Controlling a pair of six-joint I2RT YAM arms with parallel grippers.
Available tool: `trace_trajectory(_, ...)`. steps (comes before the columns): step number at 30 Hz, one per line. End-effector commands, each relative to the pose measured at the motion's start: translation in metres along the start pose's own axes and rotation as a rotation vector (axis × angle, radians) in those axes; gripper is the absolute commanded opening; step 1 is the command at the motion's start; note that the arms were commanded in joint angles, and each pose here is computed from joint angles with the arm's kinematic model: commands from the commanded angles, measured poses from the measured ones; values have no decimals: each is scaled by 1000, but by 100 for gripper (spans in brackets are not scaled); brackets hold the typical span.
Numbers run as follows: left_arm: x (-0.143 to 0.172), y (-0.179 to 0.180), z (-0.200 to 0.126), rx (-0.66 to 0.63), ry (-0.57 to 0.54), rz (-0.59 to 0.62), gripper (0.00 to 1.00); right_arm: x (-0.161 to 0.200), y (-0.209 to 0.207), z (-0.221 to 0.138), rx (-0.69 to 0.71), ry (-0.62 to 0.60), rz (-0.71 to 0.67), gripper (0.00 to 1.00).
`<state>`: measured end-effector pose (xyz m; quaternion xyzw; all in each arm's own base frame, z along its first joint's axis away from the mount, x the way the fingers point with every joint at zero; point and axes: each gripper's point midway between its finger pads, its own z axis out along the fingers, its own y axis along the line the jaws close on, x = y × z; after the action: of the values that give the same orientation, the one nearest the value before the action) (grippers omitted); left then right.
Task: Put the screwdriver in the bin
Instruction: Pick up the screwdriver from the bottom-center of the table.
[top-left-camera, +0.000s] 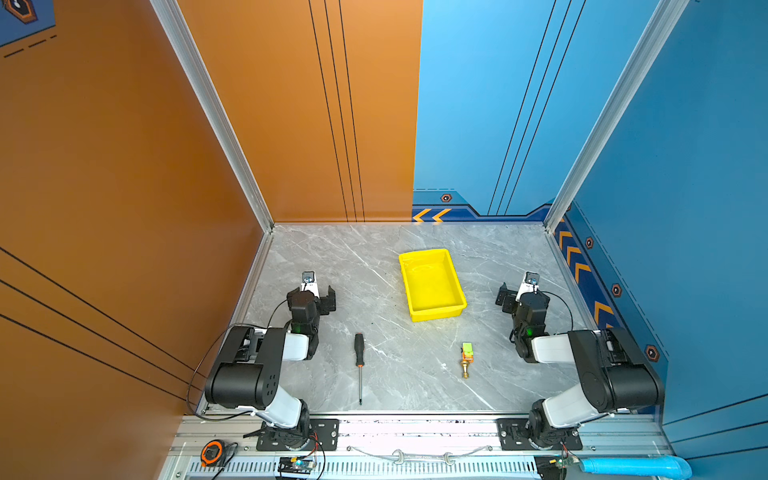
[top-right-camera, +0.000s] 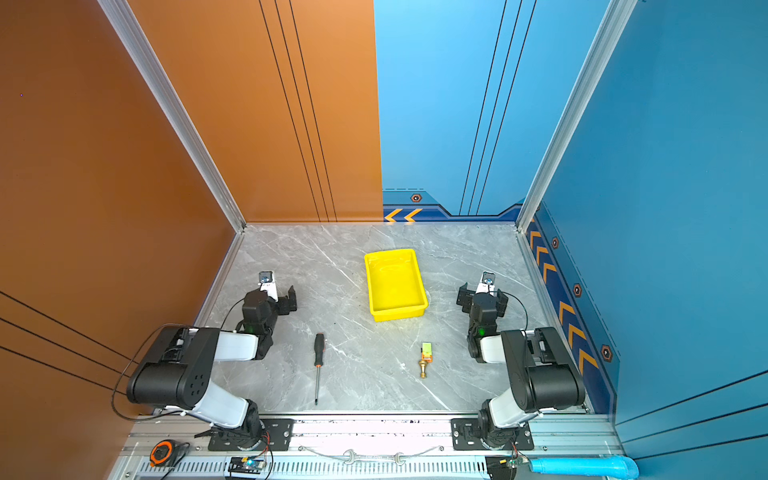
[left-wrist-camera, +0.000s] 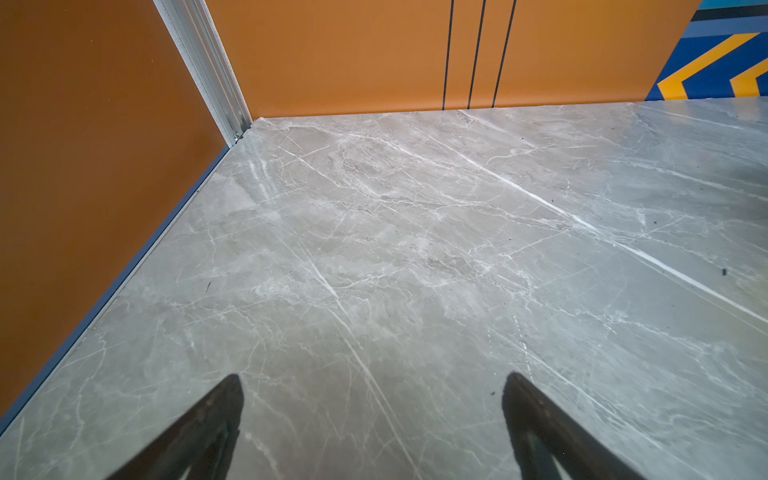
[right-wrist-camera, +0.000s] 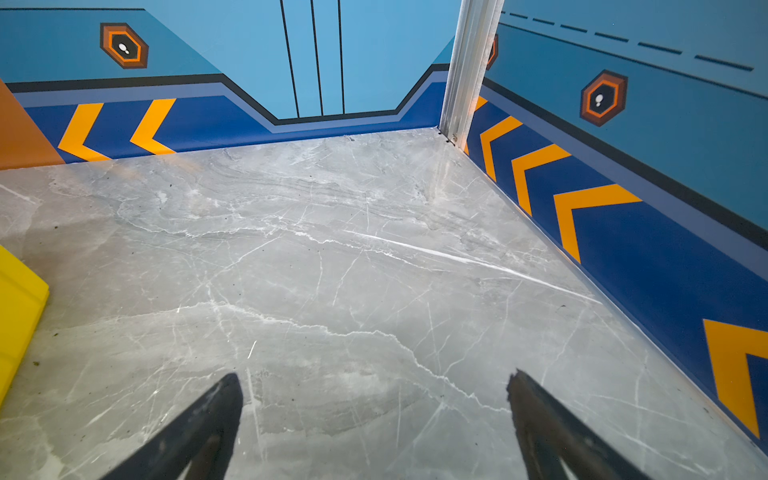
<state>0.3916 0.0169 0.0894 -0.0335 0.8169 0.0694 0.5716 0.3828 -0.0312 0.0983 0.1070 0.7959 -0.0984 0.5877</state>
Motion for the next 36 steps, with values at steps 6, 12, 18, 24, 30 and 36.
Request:
trace_trajectory(6,-3,-3,3,12,-3,0,98,0,-4,4,23,4,-1,100)
trace_trajectory(12,-2,-4,3,14,-1,0,98,0,-4,4,22,4,-2,100)
trace_trajectory(18,-2,-3,3,14,-1,-2,98,0,-4,4,23,4,0,100)
trace_trajectory(24,-17,7,-3,-6,38,-29,98,-16,1,-7,-28,10,-10,100)
trace_trajectory(30,-33,19,-29,-33,120,-70,98,-41,-3,-28,-22,46,14,100)
trace_trajectory(36,-66,9,-68,-57,159,-93,98,-66,-23,-68,95,116,188,100)
